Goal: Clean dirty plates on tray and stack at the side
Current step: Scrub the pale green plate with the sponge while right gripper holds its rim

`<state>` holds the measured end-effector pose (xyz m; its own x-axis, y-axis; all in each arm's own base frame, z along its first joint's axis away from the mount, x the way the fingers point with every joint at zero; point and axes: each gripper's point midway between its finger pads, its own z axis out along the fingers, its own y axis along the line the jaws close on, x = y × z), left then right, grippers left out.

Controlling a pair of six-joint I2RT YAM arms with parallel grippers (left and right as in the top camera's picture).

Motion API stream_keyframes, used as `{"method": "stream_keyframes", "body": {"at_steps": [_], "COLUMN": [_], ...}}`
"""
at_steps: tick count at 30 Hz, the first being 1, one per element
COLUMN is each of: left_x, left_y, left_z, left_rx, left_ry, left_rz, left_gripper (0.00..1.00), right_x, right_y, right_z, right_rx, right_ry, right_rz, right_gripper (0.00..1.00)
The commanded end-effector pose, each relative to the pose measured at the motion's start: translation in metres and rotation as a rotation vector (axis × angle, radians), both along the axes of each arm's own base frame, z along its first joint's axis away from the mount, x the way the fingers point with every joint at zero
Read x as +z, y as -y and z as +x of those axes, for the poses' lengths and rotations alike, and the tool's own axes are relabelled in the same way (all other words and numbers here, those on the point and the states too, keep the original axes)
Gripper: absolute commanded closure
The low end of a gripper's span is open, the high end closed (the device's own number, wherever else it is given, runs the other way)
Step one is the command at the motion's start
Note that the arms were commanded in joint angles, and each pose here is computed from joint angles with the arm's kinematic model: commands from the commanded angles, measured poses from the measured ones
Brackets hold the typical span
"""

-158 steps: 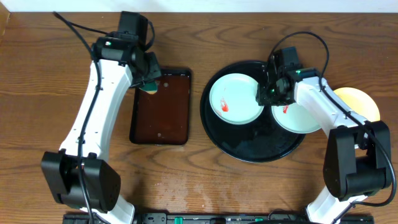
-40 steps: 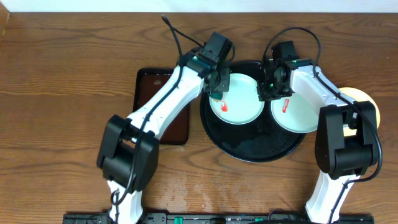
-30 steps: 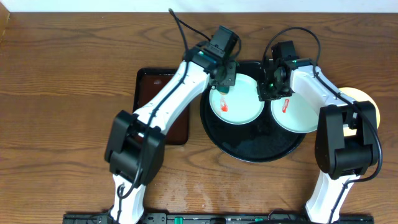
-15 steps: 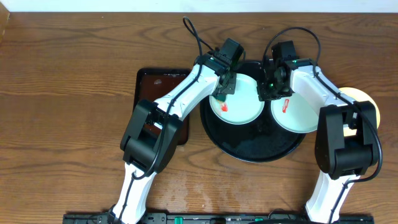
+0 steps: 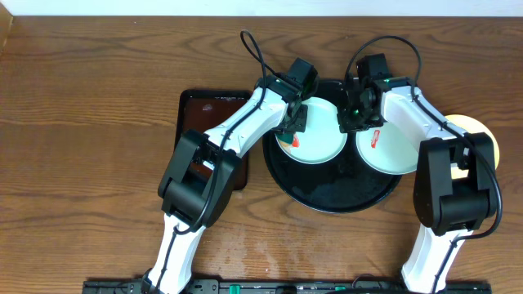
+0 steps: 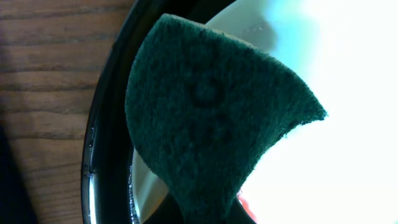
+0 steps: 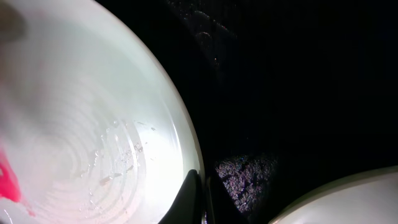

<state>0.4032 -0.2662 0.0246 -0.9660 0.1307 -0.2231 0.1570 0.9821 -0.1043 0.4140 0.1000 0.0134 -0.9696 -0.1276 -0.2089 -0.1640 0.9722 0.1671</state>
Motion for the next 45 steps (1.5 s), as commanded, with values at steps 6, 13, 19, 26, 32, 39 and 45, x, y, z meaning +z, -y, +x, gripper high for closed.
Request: {"method": "stream_keyframes", "body": {"at_steps": [6,13,19,26,32,39,45], "left_x": [-0.009,-0.008,-0.009,-0.029,-0.036,-0.029,-0.028], "left_y": [0.004,0.011,0.017,0.027,0.006,0.004,0.015], "left_z": [-0.023,-0.029,-0.033,-0.032,-0.012,0.012,0.028], "left_rx": [0.034,0.047,0.031,0.015,0.042,-0.004,0.001], "left_ry": [-0.119,-0.15,-0.147,-0.146,-0.042,0.083,0.146], "left_rz": [-0.052,-0.085,-0.082,-0.08,0.045,0.083,0.039], "left_gripper": [0.92,0.92,0.92,0.92,0.92,0.92,0.92], "right_x": [0.011,0.011,0.011,0.011,0.011,0.011,0.011], "right_y": [0.0,0.0,0.0,0.0,0.0,0.0,0.0], "right_z": [0.002,0.002,0.002,0.002,0.002,0.002,0.002], "right_rx": [0.009,-0.005,-0.005,-0.005,-0.005,-0.005,-0.005], "right_ry": [0.028,0.026,0.025,0.025,0.025,0.025,0.025], "right_rz": [-0.013,-0.01,-0.01,-0.01,-0.01,-0.01,-0.01], "right_gripper": [0.99,0.99,0.99,0.99,0.99,0.99,0.99]}}
